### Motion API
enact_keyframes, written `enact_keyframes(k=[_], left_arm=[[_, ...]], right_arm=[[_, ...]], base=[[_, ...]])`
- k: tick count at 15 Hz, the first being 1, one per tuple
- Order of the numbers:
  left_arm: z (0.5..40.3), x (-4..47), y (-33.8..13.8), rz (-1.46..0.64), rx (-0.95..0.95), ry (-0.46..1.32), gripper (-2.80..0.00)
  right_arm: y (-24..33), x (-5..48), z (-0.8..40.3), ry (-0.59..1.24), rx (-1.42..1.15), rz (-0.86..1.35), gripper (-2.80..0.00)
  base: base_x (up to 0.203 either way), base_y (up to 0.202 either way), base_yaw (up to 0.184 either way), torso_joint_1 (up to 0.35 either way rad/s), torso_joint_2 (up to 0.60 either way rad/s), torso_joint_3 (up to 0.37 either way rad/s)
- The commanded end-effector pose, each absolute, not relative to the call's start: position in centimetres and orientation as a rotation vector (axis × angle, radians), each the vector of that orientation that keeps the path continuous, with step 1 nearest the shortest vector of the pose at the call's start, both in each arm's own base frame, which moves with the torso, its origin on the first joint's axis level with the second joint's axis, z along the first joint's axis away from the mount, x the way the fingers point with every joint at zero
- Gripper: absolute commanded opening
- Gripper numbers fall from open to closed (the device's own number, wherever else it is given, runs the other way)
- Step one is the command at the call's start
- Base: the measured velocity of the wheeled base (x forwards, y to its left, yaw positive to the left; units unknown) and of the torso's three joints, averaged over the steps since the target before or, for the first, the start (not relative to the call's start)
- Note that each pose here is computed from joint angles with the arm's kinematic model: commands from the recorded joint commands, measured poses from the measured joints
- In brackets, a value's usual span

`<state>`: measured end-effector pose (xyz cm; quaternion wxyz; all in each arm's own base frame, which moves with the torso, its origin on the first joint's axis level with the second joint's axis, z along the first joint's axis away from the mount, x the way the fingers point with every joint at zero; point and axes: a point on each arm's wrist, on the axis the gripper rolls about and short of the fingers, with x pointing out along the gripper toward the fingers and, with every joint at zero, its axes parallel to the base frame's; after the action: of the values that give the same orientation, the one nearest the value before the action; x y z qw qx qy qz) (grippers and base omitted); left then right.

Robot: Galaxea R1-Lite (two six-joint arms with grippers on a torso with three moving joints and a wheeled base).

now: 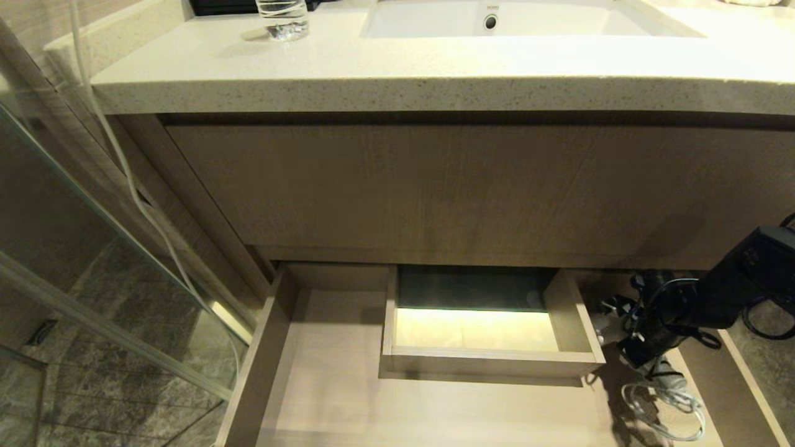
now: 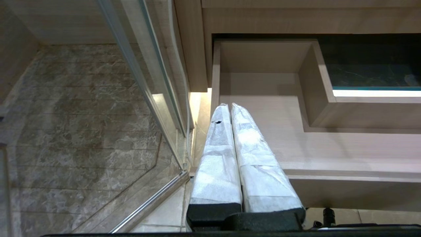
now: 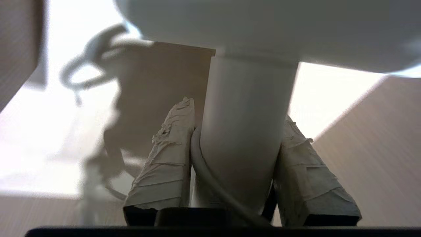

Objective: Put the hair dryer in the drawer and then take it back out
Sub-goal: Take the hairdryer out, then place it on the countertop

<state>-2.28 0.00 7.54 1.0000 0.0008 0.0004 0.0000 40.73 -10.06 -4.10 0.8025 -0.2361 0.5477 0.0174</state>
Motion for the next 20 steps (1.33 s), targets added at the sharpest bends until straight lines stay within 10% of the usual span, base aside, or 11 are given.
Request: enact_keyframes(k=[1,12,20], left_arm=[[7.5,-2.3,0.0,0.0,0.002,0.002,-2.8],[7.5,-2.3,0.0,0.0,0.002,0.002,-2.8],[7.5,-2.3,0.0,0.0,0.002,0.002,-2.8]], right_arm=[[-9.8,39.5,-0.9,1.138,-0.517,0.024,-2.8],[-8.1,29.0,11.7,0.983,-0.611,-0.009,-2.8],[-1.3,3.5,25.4,0.533,-0.838,-0.192,-2.8]], base=[[0.0,0.0,0.0,0.0,0.0,0.0],[0.0,0.0,0.0,0.0,0.0,0.0],[0.0,0.0,0.0,0.0,0.0,0.0]])
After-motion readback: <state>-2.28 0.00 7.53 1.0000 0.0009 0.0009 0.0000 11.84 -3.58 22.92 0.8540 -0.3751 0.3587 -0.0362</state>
